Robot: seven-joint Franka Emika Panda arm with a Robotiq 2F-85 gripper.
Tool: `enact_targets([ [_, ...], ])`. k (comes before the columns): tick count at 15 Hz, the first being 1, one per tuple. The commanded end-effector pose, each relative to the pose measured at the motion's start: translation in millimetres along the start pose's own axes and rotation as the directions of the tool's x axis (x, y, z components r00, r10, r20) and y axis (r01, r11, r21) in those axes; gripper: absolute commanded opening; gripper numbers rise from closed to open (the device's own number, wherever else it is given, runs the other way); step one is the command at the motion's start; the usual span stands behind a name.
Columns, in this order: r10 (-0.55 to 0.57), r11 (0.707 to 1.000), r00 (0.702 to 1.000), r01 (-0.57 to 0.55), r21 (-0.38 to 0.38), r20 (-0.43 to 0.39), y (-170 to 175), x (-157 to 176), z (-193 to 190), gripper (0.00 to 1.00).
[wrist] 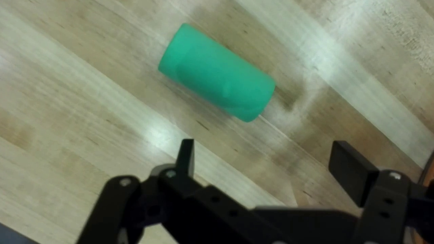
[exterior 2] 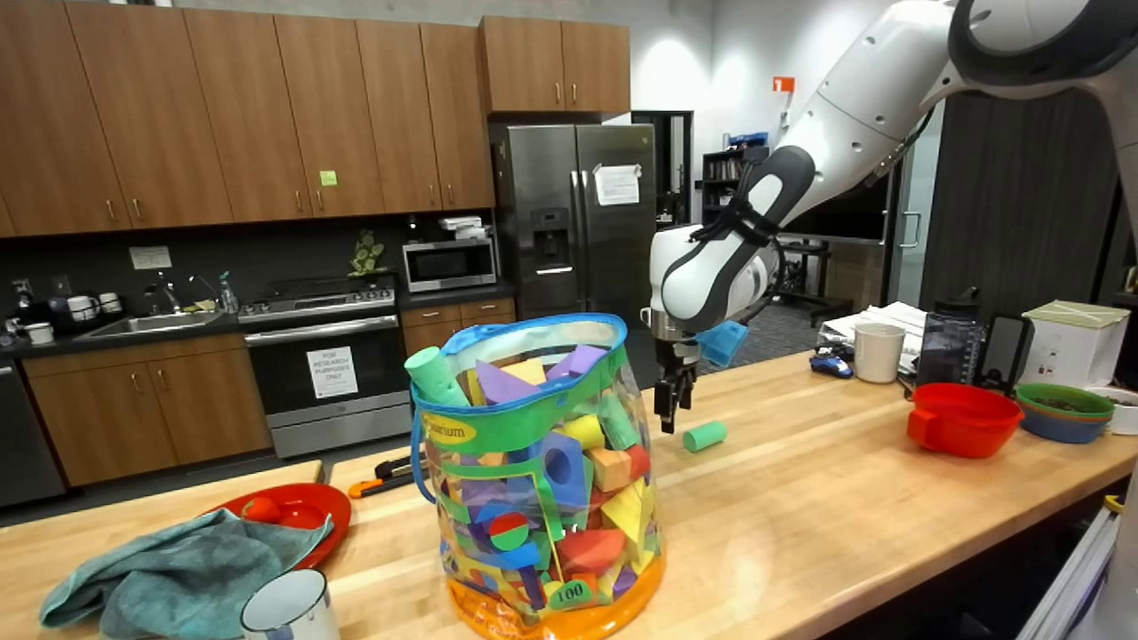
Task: Put the purple and green block inside the clear bag
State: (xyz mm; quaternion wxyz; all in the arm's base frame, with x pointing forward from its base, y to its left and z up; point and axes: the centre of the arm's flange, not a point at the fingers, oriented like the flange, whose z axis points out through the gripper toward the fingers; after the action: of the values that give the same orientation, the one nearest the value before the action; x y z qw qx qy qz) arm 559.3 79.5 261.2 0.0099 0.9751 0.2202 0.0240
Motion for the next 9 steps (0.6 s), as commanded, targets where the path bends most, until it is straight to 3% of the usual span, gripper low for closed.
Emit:
enact_targets([
  [1,0.006,1.000,1.000,-0.006,-0.012,0.004,9.0,3.3,-0.2,1.00],
  [9,0.088,0.996,0.993,-0.086,-0.034,0.083,27.4,-6.6,25.8,1.00],
])
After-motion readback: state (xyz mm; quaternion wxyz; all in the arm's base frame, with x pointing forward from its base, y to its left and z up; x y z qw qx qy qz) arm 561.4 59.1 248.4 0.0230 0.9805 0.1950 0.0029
